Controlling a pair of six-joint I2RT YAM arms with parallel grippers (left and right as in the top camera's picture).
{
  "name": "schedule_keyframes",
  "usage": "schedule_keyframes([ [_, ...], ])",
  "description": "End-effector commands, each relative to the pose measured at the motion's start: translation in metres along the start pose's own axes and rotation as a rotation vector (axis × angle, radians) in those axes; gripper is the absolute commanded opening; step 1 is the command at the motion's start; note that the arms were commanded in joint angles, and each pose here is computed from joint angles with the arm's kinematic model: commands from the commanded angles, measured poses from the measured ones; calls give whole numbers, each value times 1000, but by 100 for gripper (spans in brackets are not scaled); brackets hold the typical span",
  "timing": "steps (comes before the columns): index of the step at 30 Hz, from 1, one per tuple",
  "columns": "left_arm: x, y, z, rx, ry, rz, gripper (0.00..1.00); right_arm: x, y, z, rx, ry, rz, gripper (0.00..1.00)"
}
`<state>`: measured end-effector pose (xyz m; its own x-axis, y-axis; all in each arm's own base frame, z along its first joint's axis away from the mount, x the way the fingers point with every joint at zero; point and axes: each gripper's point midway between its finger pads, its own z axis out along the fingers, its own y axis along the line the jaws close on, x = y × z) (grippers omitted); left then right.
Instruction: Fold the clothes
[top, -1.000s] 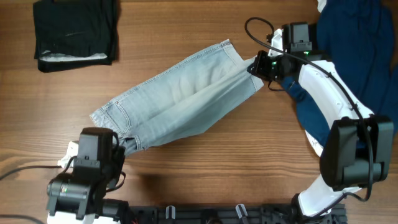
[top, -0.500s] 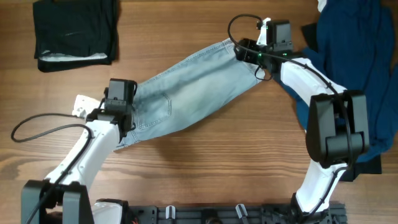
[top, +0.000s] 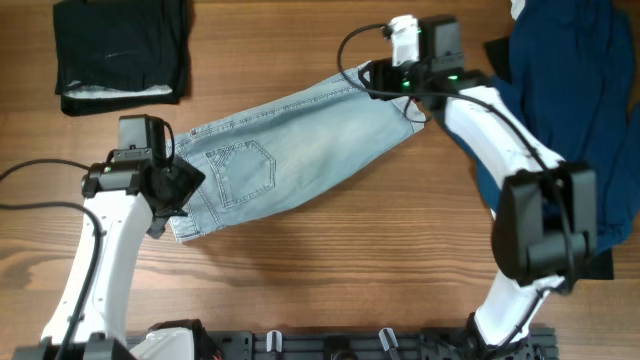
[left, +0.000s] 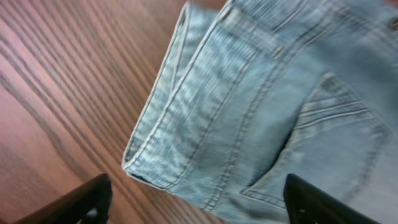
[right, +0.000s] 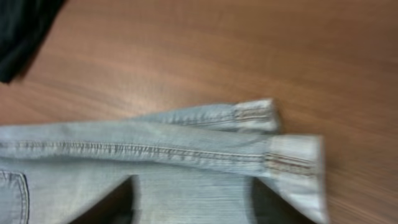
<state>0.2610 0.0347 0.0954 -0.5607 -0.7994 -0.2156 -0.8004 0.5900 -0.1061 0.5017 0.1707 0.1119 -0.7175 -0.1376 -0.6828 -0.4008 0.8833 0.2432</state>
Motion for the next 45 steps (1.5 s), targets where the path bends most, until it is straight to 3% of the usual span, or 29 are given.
schedule_keyframes([
  [1,17,12,22,-67,84,26,74,40,-2,36,18,113,55,26],
  [3,23,17,29,-92,104,29,71,57,-6,48,24,157,102,19],
  [7,19,16,32,-95,87,28,77,62,-17,69,50,134,120,19],
  [12,13,8,34,-67,63,17,91,-2,-26,76,73,-148,160,24],
  [15,14,10,38,-82,76,20,98,5,-27,74,85,-76,166,39],
  [16,15,11,39,-90,78,21,98,10,-29,68,86,-15,161,63],
  [17,15,13,39,-97,76,24,100,12,-32,60,93,23,167,80],
  [18,14,15,39,-107,70,26,100,10,-36,49,102,48,174,93],
  [19,12,19,38,-127,58,28,100,3,-45,32,115,57,196,99],
  [24,2,15,39,-119,17,154,99,-8,-49,-21,21,90,164,99],
  [27,-8,11,40,-109,-21,245,98,7,-50,-11,15,138,101,83],
  [28,-10,8,40,-99,-31,275,98,14,-52,-6,13,156,95,72],
  [29,-10,7,40,-97,-32,276,98,27,-51,3,-10,197,84,53],
  [31,-6,8,40,-94,-9,264,92,41,-48,12,-43,236,96,25],
  [32,-4,7,40,-86,-2,246,88,46,-48,16,-54,249,105,7],
  [35,-7,10,42,-58,26,198,80,60,-52,28,-54,279,121,4],
  [38,-17,7,43,13,37,157,93,70,-54,38,-65,298,131,4],
  [40,-18,-11,44,150,60,240,95,80,-55,45,-76,318,142,4],
  [45,-18,-15,55,226,55,331,98,93,-57,54,-79,348,149,4],
])
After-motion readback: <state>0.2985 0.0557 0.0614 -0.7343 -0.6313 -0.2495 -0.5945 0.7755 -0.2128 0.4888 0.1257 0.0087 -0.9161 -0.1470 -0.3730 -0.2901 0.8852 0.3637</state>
